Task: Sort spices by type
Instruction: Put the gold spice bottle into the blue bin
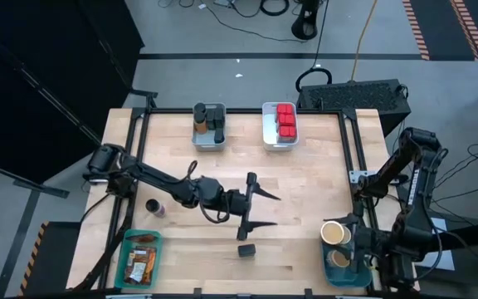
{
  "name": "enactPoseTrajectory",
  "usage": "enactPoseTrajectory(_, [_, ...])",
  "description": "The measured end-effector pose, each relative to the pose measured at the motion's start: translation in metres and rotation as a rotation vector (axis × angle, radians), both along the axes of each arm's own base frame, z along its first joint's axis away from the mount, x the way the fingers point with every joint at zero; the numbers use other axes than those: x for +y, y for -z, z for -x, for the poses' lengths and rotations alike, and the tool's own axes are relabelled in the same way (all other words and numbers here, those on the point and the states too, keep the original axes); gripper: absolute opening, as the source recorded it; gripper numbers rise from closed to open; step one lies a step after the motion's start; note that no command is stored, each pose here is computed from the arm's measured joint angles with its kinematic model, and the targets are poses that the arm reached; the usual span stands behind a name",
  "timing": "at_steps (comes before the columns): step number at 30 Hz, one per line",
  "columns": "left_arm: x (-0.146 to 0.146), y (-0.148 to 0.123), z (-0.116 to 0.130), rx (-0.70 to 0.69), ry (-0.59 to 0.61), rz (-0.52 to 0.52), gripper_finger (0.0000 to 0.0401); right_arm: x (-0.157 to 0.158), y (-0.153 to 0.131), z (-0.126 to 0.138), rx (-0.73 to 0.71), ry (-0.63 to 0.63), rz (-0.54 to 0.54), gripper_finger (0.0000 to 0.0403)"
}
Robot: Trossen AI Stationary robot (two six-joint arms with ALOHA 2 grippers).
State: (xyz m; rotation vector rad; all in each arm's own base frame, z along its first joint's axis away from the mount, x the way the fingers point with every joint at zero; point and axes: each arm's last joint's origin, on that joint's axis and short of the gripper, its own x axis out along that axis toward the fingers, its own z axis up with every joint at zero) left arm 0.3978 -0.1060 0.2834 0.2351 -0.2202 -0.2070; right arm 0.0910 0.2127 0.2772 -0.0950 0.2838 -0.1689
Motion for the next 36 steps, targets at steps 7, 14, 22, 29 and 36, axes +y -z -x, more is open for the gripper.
enactPoseTrajectory(7, [-0.005,0.009,-0.008,0.007,0.085,0.043,0.0313,0.014,0.018,0.014,-0.035,-0.060,-0.184,0.0255])
enactPoseTrajectory(14, [-0.020,0.010,-0.003,0.012,0.126,0.060,0.0313,0.036,0.018,0.029,-0.035,-0.215,-0.272,0.0255])
enactPoseTrajectory(22, [-0.039,0.007,0.004,-0.018,0.164,0.071,0.0313,0.039,0.018,0.032,-0.046,-0.256,-0.216,0.0255])
enactPoseTrajectory(29, [-0.039,0.007,0.004,-0.012,0.098,0.085,0.0313,0.028,0.018,0.017,-0.181,-0.094,0.043,0.0255])
enactPoseTrajectory(36, [-0.038,0.018,-0.001,0.027,0.062,0.078,0.0313,0.014,0.014,-0.018,-0.183,0.056,0.112,0.0255])
